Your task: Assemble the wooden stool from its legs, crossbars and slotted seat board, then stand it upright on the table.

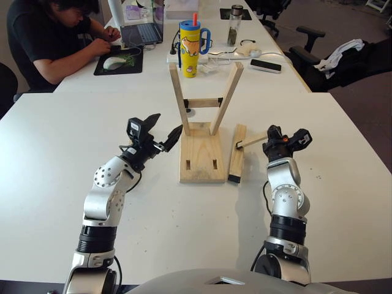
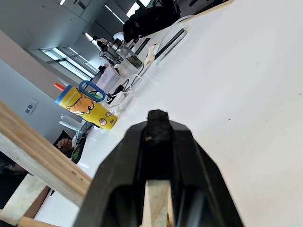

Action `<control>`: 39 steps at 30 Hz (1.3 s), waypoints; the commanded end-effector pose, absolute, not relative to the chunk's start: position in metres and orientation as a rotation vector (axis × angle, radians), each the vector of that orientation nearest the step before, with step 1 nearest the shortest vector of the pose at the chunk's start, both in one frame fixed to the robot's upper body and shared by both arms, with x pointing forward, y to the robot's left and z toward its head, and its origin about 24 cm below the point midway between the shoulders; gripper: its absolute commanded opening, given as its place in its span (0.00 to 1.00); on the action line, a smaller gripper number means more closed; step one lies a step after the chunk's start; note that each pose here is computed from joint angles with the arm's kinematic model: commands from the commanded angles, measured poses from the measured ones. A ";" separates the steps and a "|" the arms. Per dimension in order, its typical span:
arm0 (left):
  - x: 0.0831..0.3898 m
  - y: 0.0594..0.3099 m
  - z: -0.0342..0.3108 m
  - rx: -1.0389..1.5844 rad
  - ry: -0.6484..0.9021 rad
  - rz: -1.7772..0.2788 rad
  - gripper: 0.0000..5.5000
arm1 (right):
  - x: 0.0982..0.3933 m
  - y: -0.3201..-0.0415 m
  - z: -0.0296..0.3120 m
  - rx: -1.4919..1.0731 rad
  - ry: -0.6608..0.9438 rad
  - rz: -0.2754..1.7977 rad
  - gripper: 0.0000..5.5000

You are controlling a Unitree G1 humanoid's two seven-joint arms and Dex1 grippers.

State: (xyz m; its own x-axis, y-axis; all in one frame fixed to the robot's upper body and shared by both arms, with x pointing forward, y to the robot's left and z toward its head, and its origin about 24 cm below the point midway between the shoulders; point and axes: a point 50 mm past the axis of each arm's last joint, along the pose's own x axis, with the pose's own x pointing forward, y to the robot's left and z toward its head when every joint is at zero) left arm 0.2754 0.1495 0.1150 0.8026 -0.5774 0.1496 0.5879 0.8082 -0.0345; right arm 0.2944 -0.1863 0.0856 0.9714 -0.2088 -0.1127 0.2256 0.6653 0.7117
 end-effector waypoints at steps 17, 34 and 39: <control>0.274 0.150 0.112 -0.106 -0.132 -0.539 0.77 | 0.303 -0.191 0.067 0.375 0.300 -0.139 0.08; 0.271 0.144 0.113 -0.115 -0.146 -0.518 0.77 | 0.287 -0.174 0.049 0.154 0.222 0.072 0.08; 0.272 0.143 0.114 -0.112 -0.146 -0.527 0.77 | 0.272 -0.172 0.029 0.117 0.203 0.086 0.08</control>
State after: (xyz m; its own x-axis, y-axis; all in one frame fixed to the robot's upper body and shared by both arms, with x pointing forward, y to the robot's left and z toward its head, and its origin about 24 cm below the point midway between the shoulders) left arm 0.2720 0.1450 0.1110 0.8612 -0.4823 0.1603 0.4986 0.8628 -0.0832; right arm 0.2906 -0.1740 0.0774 0.9958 0.0899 0.0141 -0.0910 0.9887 0.1195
